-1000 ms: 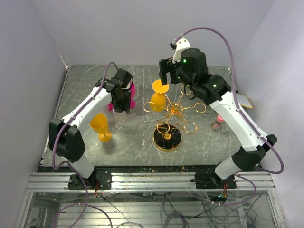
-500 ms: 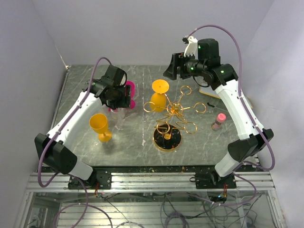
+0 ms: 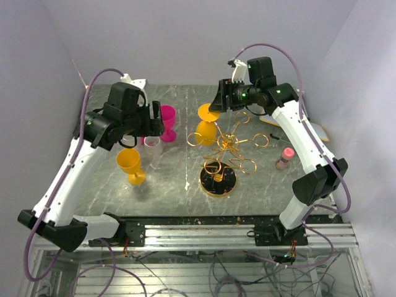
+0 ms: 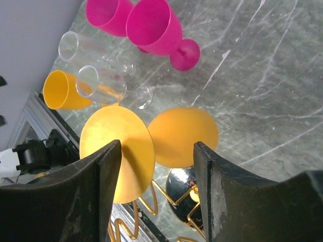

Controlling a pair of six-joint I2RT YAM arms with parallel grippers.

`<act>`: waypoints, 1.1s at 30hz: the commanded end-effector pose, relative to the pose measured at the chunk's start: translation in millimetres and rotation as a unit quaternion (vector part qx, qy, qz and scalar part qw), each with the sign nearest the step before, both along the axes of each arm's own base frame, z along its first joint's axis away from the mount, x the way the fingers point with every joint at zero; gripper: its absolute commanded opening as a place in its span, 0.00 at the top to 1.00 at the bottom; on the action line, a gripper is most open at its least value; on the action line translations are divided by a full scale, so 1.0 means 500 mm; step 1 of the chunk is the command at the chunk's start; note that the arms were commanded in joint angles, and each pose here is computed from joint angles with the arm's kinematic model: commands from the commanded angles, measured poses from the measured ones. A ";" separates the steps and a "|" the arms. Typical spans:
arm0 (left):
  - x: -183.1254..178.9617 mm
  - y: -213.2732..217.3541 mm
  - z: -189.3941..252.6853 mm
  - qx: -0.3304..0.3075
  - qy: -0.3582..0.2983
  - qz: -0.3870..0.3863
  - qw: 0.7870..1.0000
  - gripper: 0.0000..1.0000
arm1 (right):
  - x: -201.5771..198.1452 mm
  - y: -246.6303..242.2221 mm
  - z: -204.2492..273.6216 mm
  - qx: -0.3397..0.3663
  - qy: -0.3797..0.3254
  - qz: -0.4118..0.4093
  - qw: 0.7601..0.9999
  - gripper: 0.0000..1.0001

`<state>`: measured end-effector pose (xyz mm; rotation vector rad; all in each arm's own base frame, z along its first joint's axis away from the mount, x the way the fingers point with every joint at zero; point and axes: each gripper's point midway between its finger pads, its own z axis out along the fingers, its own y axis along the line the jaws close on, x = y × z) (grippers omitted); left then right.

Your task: Take the wine glass off the wine glass rack

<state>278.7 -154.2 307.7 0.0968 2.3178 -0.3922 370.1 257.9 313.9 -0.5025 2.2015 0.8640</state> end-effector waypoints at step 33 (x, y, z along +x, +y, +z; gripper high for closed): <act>-0.026 0.010 0.064 -0.029 -0.036 0.008 0.999 0.12 | -0.095 -0.023 0.040 0.108 0.074 -0.091 0.987 1.00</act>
